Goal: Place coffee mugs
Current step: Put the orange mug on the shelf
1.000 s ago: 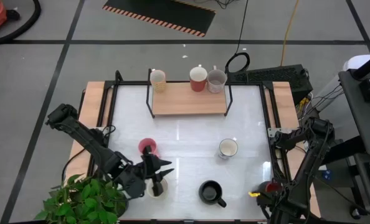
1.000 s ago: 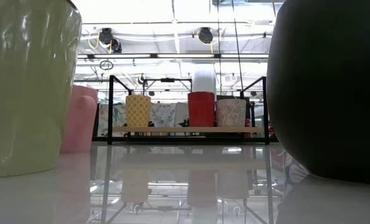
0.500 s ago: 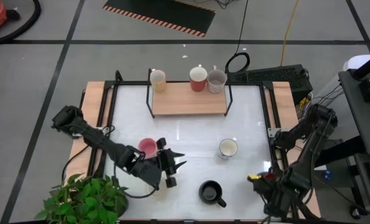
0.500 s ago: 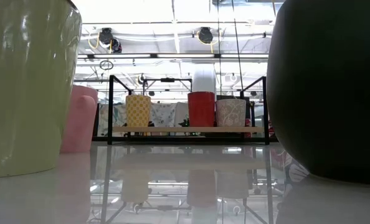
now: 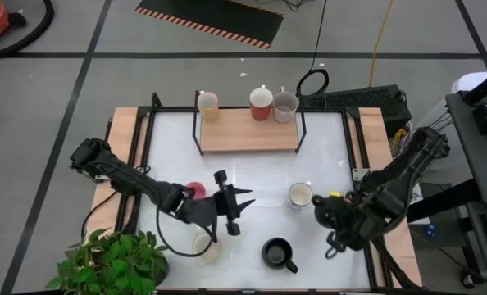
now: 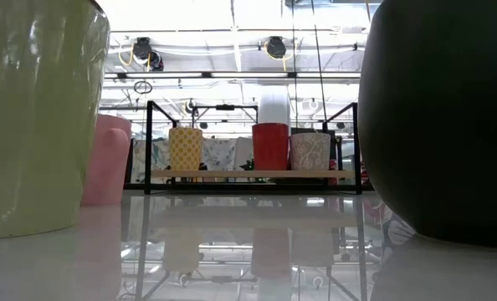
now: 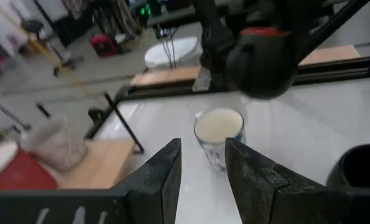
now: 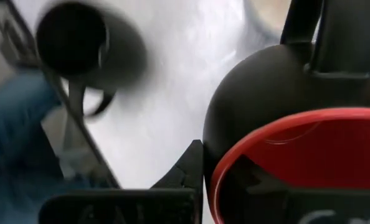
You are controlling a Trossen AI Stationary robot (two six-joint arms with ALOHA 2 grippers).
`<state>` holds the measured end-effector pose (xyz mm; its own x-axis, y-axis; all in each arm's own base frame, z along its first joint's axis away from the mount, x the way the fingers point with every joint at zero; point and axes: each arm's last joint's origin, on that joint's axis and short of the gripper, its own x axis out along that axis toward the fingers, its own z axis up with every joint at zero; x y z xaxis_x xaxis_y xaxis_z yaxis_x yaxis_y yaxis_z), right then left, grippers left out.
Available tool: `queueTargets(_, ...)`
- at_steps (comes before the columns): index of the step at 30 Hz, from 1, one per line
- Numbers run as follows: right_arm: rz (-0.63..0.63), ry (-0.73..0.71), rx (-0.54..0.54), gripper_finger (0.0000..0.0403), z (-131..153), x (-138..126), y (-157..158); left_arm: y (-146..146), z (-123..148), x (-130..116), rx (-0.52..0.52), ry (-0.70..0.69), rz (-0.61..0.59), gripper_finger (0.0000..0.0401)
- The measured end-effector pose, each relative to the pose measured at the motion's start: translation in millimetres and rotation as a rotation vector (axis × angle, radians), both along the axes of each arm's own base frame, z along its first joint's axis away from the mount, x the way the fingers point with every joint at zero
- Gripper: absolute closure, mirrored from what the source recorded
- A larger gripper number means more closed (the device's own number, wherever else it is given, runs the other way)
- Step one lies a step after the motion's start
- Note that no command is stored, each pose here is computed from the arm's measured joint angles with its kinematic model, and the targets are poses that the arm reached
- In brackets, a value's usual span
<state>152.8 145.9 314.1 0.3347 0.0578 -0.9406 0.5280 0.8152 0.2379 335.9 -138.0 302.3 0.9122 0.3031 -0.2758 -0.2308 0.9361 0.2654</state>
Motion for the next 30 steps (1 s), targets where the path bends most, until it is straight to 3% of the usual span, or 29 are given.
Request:
queueTargets(9,-0.027,-0.317,-0.107,0.0395,20.2,18.5,-22.6,16.2,4.4,7.9,0.141,0.01,0.004,0.0272)
queueTargets(15,0.035,-0.568,-0.286,0.0393,36.9,36.2,-28.3,30.2,6.3,13.2,0.155,0.001,0.041,0.0272)
queueTargets(21,0.05,-0.709,-0.538,0.0391,48.6,50.6,-35.6,34.3,6.3,14.4,0.193,0.016,0.043,0.0272)
queueTargets(24,0.068,-0.753,-0.636,0.039,44.7,60.3,-39.0,32.6,6.1,13.9,0.22,0.027,0.031,0.0271)
queueTargets(30,0.076,-0.874,-0.713,0.0389,10.9,80.5,-44.7,21.2,2.1,8.8,0.251,0.072,-0.015,0.0271)
